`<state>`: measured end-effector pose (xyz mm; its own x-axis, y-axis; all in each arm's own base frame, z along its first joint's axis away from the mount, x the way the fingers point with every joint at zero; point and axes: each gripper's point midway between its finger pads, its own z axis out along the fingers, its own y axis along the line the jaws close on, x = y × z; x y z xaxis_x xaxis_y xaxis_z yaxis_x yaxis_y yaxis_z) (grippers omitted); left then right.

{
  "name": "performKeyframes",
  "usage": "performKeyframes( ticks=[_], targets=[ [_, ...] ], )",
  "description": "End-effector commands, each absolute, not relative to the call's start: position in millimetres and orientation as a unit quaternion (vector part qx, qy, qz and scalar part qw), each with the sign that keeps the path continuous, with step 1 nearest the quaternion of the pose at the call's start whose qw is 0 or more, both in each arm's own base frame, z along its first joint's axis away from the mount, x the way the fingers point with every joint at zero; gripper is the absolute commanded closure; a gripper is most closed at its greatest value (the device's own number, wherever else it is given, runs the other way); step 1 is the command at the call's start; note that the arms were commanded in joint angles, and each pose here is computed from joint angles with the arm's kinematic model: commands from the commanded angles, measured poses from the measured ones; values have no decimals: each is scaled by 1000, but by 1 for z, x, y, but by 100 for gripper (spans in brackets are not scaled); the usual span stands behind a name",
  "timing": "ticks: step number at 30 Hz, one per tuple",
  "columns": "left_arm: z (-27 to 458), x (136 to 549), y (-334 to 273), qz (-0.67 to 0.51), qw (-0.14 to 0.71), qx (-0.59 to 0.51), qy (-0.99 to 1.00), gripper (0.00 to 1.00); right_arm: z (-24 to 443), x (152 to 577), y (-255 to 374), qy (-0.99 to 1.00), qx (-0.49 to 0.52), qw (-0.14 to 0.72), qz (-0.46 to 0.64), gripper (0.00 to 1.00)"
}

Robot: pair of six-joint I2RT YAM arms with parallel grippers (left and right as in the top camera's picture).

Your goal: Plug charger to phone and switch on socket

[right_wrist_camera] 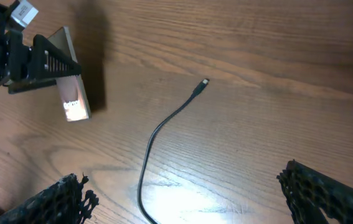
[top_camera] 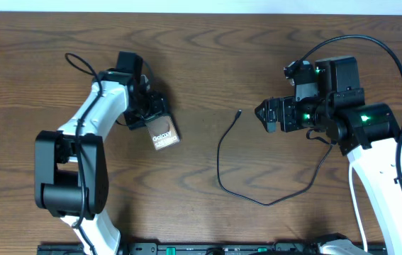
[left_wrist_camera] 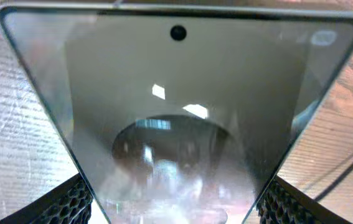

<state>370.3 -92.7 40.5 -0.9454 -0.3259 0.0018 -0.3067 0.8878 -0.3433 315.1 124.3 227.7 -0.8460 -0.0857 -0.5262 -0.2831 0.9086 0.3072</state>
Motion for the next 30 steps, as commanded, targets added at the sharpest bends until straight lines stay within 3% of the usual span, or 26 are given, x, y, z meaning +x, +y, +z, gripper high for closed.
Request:
performKeyframes(
  ticks=[1,14,21,23,30],
  targets=[
    [52,372,-91,-183,36,-167,968,36,237,317,128,936,-107,269,200,1],
    [28,363,-83,-50,67,-132,988,36,237,317,128,936,-107,269,200,1],
    [20,361,-83,-39,75,-127,988,35,237,317,128,936,-107,269,200,1],
    [14,356,-82,-37,69,-127,989,26,237,317,128,936,-107,269,200,1],
    [3,342,-79,-30,50,-128,990,19,237,317,128,936,-107,269,200,1]
  ],
)
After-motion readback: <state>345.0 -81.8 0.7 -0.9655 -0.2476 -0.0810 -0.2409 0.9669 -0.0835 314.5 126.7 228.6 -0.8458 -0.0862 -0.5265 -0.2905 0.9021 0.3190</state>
